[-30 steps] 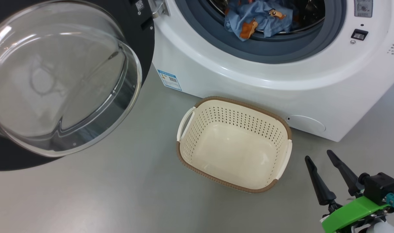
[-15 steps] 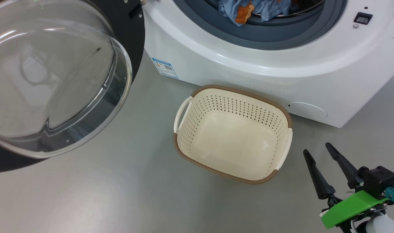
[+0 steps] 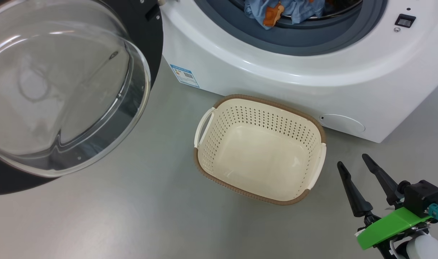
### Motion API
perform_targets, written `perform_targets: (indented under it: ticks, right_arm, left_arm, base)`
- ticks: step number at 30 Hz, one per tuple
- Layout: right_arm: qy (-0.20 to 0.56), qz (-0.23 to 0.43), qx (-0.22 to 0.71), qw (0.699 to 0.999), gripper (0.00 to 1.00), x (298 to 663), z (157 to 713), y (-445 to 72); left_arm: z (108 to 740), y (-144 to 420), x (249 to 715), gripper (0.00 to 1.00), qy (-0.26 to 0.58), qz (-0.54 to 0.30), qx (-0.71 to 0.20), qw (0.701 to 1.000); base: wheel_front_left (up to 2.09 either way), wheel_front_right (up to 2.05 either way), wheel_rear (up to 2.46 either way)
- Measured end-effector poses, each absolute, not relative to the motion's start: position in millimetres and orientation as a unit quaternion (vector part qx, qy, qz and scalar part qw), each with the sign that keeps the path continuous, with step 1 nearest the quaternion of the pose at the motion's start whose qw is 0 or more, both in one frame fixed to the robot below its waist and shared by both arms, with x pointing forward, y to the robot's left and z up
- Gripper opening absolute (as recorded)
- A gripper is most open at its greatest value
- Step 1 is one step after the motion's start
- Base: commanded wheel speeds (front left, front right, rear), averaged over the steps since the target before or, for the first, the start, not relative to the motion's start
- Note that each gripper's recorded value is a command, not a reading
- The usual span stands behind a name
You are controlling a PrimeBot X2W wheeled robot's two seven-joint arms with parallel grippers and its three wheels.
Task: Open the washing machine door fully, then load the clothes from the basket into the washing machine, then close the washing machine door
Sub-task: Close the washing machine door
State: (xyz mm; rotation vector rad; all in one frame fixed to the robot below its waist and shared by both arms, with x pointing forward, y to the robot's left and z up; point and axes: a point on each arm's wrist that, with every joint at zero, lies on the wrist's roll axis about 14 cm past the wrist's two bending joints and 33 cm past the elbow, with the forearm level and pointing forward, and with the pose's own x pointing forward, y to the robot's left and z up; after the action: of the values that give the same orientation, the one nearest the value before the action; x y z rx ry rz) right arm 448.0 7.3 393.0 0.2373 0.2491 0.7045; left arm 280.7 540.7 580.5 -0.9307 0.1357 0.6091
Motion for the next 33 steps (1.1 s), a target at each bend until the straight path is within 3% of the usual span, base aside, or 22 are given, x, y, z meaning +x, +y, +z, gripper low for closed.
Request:
perform_targets:
  ticks: [22, 33]
  right_arm:
    - [0.102, 0.35, 0.111, 0.925, 1.0, 446, 412, 13]
    - [0.089, 0.35, 0.108, 0.926, 1.0, 443, 425, 14]
  left_arm:
    - [583, 508, 273, 0.0, 0.121, 0.215, -0.457, 0.854]
    - [581, 464, 284, 0.0, 0.167, 0.128, -0.46, 0.863]
  base:
    - [0.0, 0.0, 0.0]
    - [0.0, 0.0, 0.0]
